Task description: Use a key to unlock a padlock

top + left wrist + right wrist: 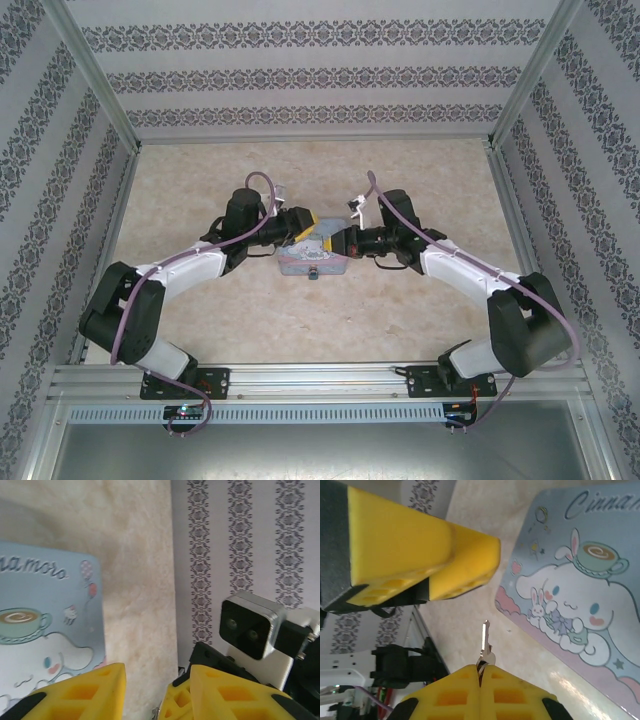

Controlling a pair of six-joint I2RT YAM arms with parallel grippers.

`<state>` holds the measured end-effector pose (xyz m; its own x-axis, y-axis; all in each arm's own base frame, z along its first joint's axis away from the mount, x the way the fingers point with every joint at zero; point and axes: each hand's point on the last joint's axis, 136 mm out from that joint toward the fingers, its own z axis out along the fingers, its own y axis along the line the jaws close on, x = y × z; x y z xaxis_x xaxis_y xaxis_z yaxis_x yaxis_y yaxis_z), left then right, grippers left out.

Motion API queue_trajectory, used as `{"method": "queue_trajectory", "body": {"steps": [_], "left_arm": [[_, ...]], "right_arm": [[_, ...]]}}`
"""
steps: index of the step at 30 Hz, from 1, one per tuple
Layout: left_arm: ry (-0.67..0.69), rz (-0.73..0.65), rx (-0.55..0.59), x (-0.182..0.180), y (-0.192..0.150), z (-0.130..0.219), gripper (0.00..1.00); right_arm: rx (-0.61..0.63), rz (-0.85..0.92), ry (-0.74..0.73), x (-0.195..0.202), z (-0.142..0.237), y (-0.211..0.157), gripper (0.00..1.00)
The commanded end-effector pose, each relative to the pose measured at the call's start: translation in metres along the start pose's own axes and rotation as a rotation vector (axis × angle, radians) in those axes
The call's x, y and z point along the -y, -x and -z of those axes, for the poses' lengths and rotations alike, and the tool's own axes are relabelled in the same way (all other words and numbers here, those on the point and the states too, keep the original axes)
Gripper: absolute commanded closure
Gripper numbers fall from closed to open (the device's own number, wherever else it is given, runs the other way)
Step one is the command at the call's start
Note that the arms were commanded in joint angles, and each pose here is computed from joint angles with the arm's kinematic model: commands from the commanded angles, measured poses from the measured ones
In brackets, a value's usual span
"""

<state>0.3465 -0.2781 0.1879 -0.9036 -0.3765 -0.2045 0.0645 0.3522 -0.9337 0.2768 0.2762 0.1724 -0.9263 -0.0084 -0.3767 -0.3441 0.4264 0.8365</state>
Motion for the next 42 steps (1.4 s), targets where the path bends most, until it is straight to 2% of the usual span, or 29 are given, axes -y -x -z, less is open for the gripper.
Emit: {"method": "queue_trajectory", "body": {"steps": [1,6,16,23,42], "left_arm": [[-0.106,-0.017,-0.007,0.024,0.001,-0.005,0.63],[-0.151,-0.010,-0.008,0.034,0.003,-0.010,0.68],[-0.199,-0.006,-0.029,0.042,-0.003,-0.016,0.70],[-0.209,-0.014,-0.042,0.044,-0.008,-0.017,0.75],[-0.209,-0.021,-0.076,0.042,-0.018,-0.023,0.81]], "right_arm": [[-0.015,-0.004,0.105,-0.019,0.002,0.007,1.00],[-0.012,0.002,0.132,-0.026,0.006,0.014,1.00],[0.014,0.002,0.142,-0.028,0.013,0.023,1.00],[0.029,-0.002,0.141,-0.027,0.017,0.028,1.00],[0.042,-0.011,0.135,-0.024,0.017,0.033,1.00]]}}
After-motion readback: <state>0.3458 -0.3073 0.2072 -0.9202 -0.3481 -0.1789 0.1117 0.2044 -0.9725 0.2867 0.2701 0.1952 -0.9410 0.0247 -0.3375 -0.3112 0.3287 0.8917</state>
